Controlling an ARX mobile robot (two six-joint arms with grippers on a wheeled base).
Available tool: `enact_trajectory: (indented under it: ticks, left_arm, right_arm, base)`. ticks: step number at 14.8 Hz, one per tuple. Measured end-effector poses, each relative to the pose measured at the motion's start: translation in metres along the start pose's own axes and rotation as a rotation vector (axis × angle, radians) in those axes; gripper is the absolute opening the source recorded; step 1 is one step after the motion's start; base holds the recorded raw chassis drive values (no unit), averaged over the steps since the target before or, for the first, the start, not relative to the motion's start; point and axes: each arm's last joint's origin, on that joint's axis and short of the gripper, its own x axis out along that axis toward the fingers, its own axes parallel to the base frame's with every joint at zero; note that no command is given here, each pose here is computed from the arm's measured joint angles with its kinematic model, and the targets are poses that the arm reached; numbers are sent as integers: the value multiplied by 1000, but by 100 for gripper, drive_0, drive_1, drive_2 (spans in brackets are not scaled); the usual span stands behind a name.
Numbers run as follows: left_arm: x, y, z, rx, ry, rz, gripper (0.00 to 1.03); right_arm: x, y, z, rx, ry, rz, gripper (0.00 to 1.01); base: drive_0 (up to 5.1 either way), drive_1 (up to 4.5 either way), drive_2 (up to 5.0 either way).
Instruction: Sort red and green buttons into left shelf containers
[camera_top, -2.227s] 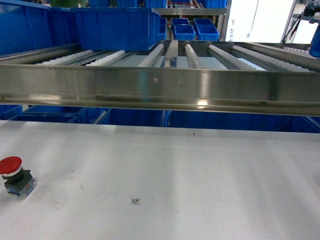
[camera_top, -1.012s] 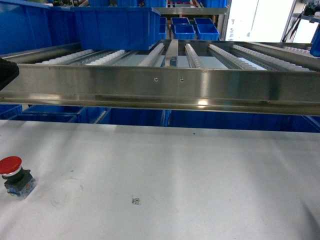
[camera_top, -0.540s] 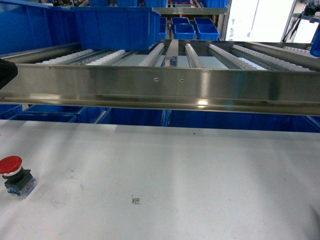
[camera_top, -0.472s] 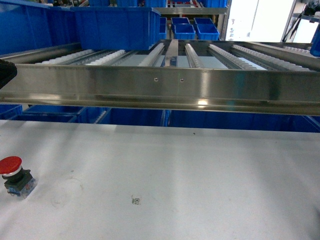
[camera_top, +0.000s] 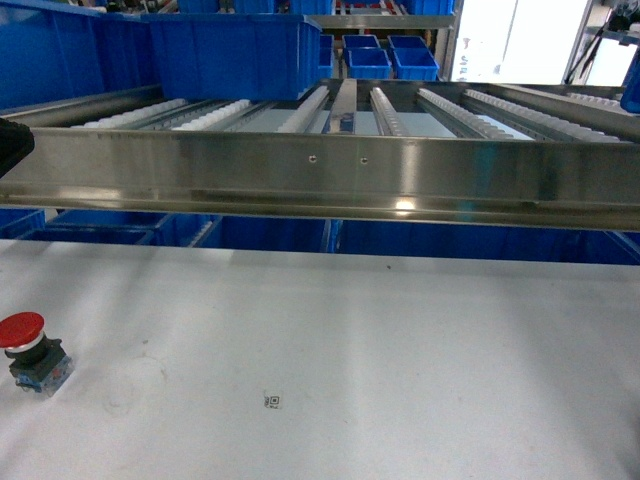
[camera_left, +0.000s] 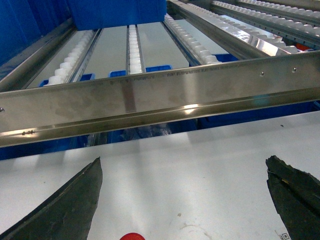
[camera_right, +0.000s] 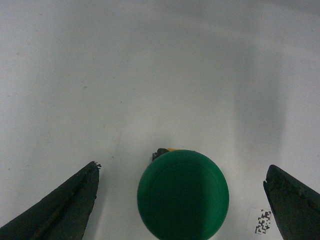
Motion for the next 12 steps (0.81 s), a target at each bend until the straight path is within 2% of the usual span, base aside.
enact_trajectory:
  ticks: [5, 9, 12]
  left_arm:
    - [0, 0, 0, 0, 0, 0, 98]
    - [0, 0, 0, 0, 0, 0, 98]
    - [0, 0, 0, 0, 0, 0, 98]
  right_arm:
    - [12, -12, -12, 35, 31, -11, 98]
    - [16, -4, -6, 20, -4, 20, 98]
    - [24, 3, -8, 17, 10, 40, 98]
  base:
    - [0, 0, 0]
    - [0, 0, 0]
    - [0, 0, 0]
